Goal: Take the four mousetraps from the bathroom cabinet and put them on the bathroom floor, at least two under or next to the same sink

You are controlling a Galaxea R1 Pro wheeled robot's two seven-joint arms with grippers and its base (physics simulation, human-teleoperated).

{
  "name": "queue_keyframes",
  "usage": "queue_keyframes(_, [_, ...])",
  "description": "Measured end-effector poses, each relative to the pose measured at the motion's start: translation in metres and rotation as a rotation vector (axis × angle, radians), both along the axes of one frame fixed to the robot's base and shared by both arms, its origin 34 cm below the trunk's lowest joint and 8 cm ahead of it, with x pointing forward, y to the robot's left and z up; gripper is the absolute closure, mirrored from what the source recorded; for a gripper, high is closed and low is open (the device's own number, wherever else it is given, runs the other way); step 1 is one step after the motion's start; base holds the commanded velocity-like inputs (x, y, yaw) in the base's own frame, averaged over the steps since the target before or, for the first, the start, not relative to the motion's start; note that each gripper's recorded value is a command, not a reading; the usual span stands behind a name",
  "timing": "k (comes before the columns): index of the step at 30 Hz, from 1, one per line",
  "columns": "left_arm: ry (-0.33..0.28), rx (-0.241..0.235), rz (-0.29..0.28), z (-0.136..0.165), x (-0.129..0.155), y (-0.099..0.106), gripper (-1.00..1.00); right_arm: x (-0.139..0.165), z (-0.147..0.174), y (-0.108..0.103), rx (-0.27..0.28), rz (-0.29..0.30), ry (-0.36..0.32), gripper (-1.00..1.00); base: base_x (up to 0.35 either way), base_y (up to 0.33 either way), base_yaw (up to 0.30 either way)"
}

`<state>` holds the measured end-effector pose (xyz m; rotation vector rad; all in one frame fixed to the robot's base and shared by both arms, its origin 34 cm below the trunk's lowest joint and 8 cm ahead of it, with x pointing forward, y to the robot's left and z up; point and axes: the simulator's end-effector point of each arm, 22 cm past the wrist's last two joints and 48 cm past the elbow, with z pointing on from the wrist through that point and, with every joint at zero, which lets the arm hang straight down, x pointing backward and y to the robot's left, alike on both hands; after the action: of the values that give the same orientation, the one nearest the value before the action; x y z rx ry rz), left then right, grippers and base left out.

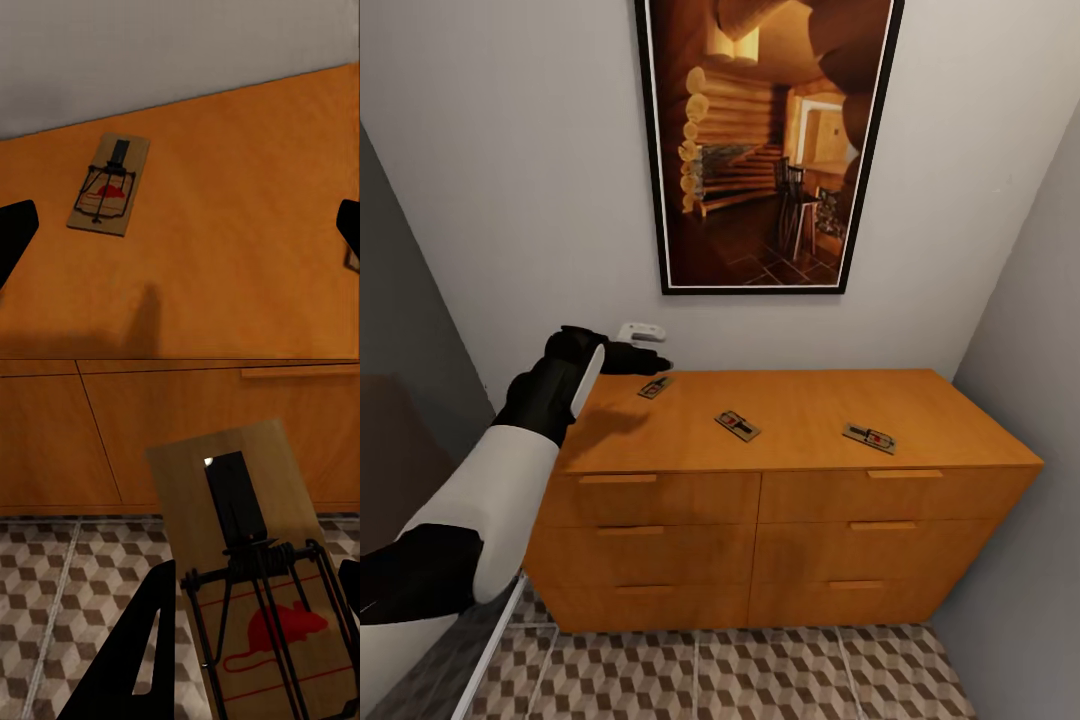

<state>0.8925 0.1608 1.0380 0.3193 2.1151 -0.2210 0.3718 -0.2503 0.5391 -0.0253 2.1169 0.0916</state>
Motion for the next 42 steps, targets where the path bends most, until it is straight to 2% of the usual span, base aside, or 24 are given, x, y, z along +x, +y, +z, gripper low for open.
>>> queue_keyframes(6, [0.024,-0.065,-0.107,0.000,-0.010,-0.006,-1.00,0.000,0.000,0.000,0.000,0.001,0.000,1.00,0.000,0.000,0.000])
queue_keyframes(9, [0.031,-0.071,-0.131,-0.001,-0.013,-0.005,-1.00,0.000,0.000,0.000,0.000,0.001,0.000,1.00,0.000,0.000,0.000])
queue_keyframes(37, [0.038,-0.054,-0.147,-0.003,-0.015,0.001,-1.00,0.000,0.000,0.000,0.000,0.001,0.000,1.00,0.004,0.003,0.000])
queue_keyframes(39, [0.041,-0.039,-0.156,-0.006,-0.017,-0.002,-1.00,0.000,0.000,0.000,0.000,0.001,0.000,1.00,0.114,0.116,0.000])
queue_keyframes(42, [0.050,0.008,-0.180,-0.013,-0.020,-0.011,-1.00,0.000,0.000,0.000,0.000,0.001,0.000,1.00,0.177,0.180,0.000])
